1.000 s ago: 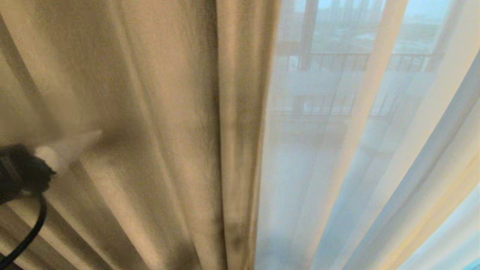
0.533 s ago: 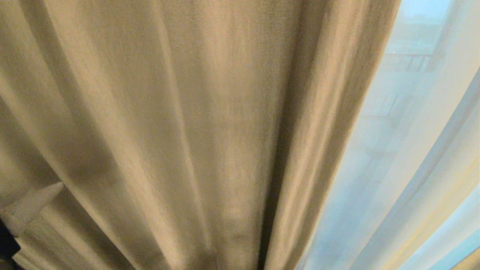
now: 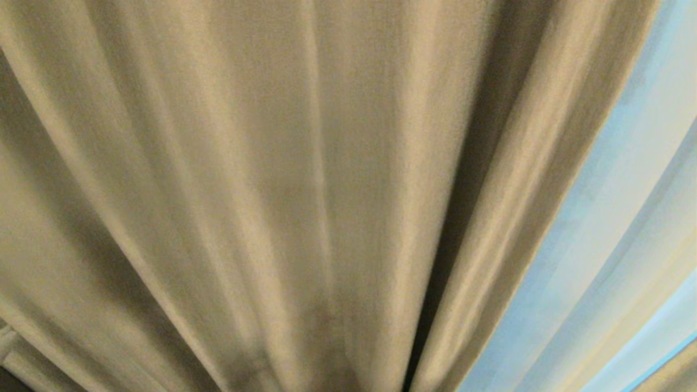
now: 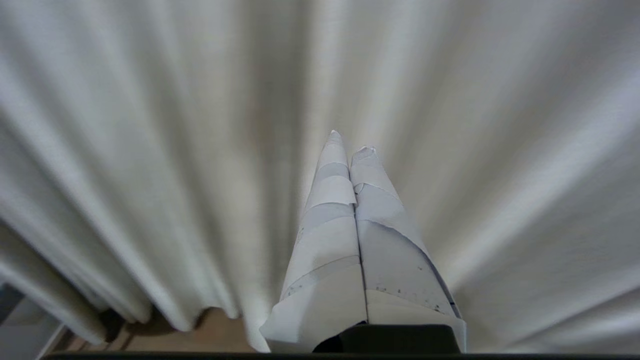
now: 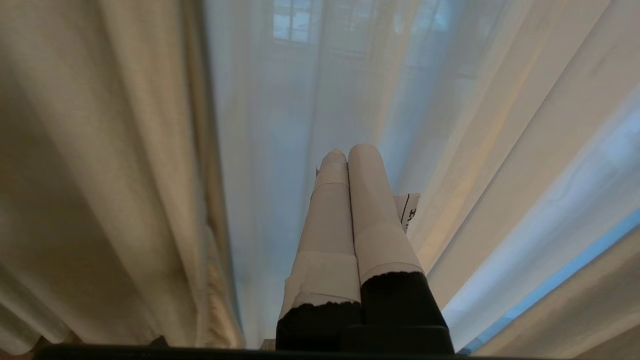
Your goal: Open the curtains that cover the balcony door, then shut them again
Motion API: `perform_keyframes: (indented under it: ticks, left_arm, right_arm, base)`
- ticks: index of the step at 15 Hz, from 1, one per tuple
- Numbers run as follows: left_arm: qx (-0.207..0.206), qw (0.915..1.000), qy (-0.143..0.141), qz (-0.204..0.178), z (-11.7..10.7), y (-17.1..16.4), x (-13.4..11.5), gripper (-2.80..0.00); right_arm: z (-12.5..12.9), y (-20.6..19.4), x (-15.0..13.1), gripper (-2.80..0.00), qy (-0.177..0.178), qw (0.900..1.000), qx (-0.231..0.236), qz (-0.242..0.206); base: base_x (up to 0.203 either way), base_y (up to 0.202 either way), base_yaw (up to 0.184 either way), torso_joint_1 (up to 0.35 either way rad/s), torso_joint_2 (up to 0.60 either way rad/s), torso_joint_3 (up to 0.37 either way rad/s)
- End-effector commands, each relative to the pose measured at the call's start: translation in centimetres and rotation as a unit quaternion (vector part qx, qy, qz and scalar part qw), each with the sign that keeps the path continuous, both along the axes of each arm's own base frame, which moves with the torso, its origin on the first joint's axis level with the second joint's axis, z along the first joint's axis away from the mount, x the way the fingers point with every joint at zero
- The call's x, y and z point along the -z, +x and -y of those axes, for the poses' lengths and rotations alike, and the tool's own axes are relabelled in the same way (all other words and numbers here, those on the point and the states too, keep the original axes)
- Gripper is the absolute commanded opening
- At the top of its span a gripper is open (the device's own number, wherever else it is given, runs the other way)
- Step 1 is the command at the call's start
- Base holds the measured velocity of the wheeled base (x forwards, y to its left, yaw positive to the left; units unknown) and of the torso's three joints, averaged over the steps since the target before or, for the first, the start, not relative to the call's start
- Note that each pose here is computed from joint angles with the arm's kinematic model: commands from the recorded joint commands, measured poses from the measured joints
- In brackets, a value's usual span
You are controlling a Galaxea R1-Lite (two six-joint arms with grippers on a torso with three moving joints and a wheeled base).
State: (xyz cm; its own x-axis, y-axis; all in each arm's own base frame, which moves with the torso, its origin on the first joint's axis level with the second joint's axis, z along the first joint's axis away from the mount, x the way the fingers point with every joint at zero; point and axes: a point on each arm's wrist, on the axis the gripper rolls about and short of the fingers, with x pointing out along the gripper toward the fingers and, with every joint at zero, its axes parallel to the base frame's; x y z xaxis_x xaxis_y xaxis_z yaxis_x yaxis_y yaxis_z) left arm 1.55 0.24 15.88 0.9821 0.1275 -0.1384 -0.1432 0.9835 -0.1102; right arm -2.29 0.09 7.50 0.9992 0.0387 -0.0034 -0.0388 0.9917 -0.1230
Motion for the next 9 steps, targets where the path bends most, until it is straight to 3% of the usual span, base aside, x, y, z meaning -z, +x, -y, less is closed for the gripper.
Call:
perform_keyframes:
  ticks: [1,6,8,9]
  left_arm:
    - [-0.026,0.9991,0.011,0.032,0.3,-2.1,1.9,-2.8]
    - [-0.03,0.9994,0.011,-0.012,0.3,-1.9,4.4,-2.8]
    - [-0.031,0.9993,0.02,0.004,0.2,-1.5,5.6,-2.8]
    - [-0.03,0.9987,0.03,0.03,0.2,-1.4,5.7,-2.8]
  right_arm:
    - [0.0,0.0,0.0,-2.8,0.0,1.0,-0.001,-0.001]
    - [0.0,0.0,0.0,-2.8,0.0,1.0,-0.001,-0.001]
    - [0.0,0.0,0.0,-2.8,0.0,1.0,-0.001,-0.001]
    - [0.0,0.0,0.0,-2.8,0.0,1.0,-0.001,-0.001]
  base:
    - [0.0,0.0,0.0,0.0,0.0,0.0]
    - [0.0,0.0,0.0,0.0,0.0,0.0]
    - [0.0,0.0,0.0,0.0,0.0,0.0]
    - [0.0,0.0,0.0,0.0,0.0,0.0]
